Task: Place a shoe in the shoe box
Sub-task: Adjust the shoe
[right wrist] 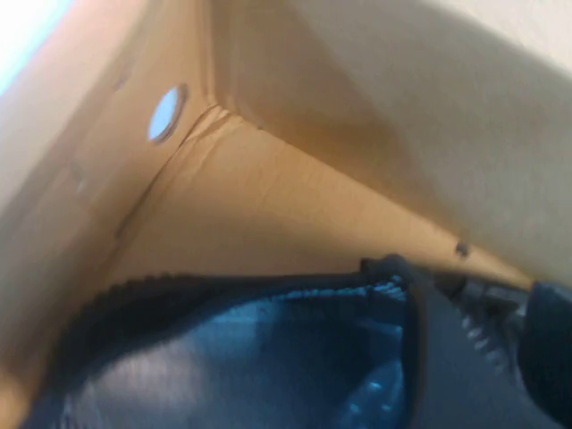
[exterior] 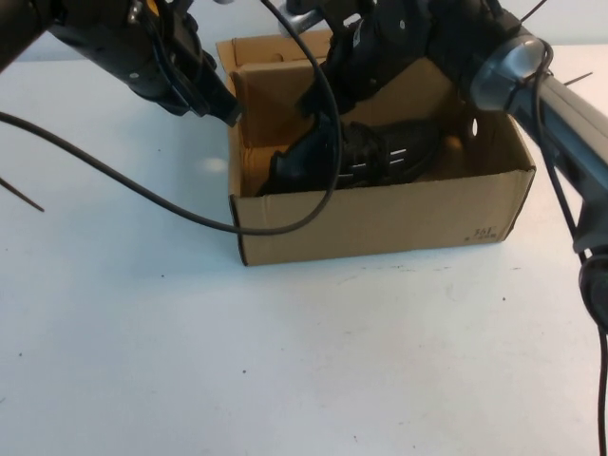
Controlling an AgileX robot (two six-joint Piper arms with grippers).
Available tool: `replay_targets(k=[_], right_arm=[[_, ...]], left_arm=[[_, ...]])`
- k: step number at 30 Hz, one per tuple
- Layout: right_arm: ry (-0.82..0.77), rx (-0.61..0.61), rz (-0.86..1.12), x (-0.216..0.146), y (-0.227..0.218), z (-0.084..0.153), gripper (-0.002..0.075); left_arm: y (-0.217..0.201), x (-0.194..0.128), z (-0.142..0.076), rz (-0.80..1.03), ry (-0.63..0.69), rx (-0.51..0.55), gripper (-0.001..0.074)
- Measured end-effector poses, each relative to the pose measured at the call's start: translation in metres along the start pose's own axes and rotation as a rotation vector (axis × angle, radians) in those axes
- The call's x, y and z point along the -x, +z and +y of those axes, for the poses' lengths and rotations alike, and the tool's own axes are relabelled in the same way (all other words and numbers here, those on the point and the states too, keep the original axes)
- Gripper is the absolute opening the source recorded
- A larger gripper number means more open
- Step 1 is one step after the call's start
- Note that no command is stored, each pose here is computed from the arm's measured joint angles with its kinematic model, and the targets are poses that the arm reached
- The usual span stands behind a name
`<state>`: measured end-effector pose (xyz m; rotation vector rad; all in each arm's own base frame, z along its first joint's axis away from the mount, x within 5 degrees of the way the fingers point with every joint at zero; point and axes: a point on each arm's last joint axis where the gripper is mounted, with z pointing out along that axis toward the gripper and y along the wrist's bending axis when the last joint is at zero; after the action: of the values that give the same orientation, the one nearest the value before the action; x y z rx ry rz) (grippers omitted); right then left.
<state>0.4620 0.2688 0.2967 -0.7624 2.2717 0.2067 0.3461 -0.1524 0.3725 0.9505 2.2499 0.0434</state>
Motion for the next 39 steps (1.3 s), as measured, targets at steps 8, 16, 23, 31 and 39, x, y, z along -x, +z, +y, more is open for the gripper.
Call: replay_targets(k=[8,16,23,31,39], right_arm=[[-0.405,0.207,-0.037,0.004,-0.036,-0.01,0.0204],[-0.619,0.286,0.031,-0.009,-0.034,-0.01,0.0208],[-0.757,0.354,0.035,-0.019,-0.02,-0.006,0.0209],[-0.854,0.376,0.02,-0.021,-0.014,-0.001,0.0209],[-0.903,0.377,0.064,-0.03,0.004,-0.001,0.0209]], left_arm=[[0.0,-0.002,-0.001,0.017,-0.04,-0.006,-0.0001],[0.0,-0.003,-0.001,0.037,-0.09,-0.012,-0.0001],[0.0,-0.004,-0.002,0.04,-0.094,-0.016,-0.0001],[0.0,-0.005,-0.002,0.052,-0.094,-0.02,-0.0001],[0.0,-0.005,-0.002,0.052,-0.094,-0.02,-0.0001]])
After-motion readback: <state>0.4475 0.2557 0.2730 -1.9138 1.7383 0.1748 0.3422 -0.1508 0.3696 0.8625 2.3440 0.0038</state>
